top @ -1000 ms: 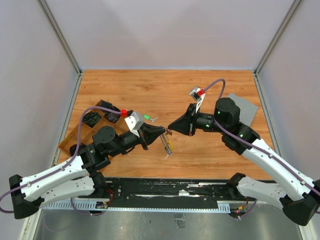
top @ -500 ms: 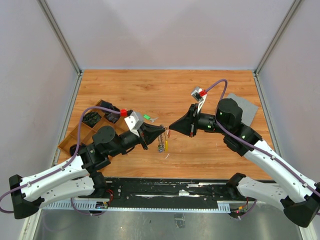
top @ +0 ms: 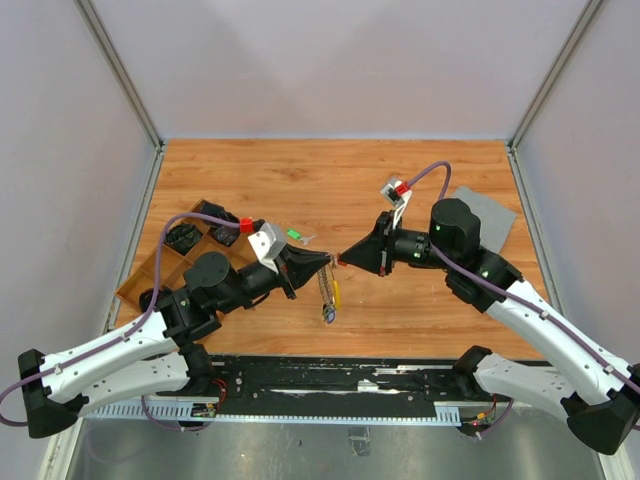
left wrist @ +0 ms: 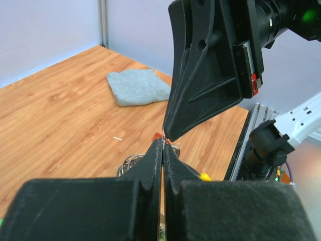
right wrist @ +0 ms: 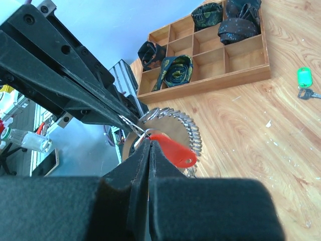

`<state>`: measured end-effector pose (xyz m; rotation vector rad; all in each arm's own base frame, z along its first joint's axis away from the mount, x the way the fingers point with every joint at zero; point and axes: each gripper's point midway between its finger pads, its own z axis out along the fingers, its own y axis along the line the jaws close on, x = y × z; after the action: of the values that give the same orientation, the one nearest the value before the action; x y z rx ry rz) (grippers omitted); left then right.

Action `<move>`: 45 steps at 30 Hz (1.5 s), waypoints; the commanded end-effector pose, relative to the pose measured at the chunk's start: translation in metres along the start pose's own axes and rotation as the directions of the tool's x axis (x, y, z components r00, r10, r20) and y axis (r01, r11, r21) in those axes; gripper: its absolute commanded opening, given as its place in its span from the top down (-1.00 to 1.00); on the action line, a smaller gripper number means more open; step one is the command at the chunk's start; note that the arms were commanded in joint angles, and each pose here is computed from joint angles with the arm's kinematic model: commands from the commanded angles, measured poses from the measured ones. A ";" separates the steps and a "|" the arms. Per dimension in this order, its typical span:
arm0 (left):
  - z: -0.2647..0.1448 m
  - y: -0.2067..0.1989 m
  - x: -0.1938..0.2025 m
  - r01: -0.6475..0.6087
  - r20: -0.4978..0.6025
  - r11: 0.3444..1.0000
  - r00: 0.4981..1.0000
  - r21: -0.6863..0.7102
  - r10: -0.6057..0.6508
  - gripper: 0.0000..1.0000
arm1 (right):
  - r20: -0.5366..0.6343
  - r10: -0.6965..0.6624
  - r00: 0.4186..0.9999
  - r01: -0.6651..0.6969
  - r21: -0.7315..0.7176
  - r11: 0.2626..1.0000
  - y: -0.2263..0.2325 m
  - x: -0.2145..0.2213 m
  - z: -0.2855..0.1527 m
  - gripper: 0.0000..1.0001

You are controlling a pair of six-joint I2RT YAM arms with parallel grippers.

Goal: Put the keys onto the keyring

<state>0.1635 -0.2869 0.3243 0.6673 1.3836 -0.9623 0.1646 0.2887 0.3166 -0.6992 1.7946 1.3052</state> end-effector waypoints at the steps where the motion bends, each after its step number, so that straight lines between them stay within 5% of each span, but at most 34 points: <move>1: -0.001 -0.004 -0.037 -0.004 0.120 1.000 0.993 0.016 0.002 0.99 | -0.036 0.002 0.999 -0.002 0.014 1.000 -0.001 0.013 0.002 0.99; 9: -0.001 -0.005 -0.037 -0.004 0.120 1.000 0.993 0.023 0.001 0.99 | -0.031 -0.026 0.999 0.027 0.040 0.999 -0.004 0.011 -0.001 0.97; 14: -0.003 -0.008 -0.038 -0.001 0.123 0.999 0.992 0.033 -0.003 0.99 | 0.022 -0.095 0.995 0.093 0.074 0.993 -0.002 -0.001 -0.013 0.46; 19: -0.004 -0.012 -0.041 -0.001 0.130 0.998 0.991 0.056 -0.006 0.99 | 0.086 -0.114 0.990 0.114 0.003 0.993 0.014 -0.010 -0.016 0.17; 25: -0.004 -0.019 -0.042 -0.003 0.139 0.995 0.990 0.096 -0.010 0.99 | 0.103 -0.077 0.992 0.083 -0.061 0.995 0.023 -0.014 -0.009 0.06; 28: -0.005 -0.021 -0.043 -0.005 0.143 0.994 0.990 0.107 -0.010 0.99 | 0.105 -0.068 0.992 0.076 -0.076 0.994 0.024 -0.015 -0.007 0.07; 45: -0.004 -0.018 -0.039 -0.001 0.137 0.996 0.991 0.092 -0.012 0.99 | 0.111 -0.047 0.993 0.062 -0.136 0.989 0.035 -0.017 -0.006 0.86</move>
<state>0.1508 -0.2906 0.3402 0.6925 1.3119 -1.0372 0.1526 0.2908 0.3362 -0.7137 1.6641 1.3689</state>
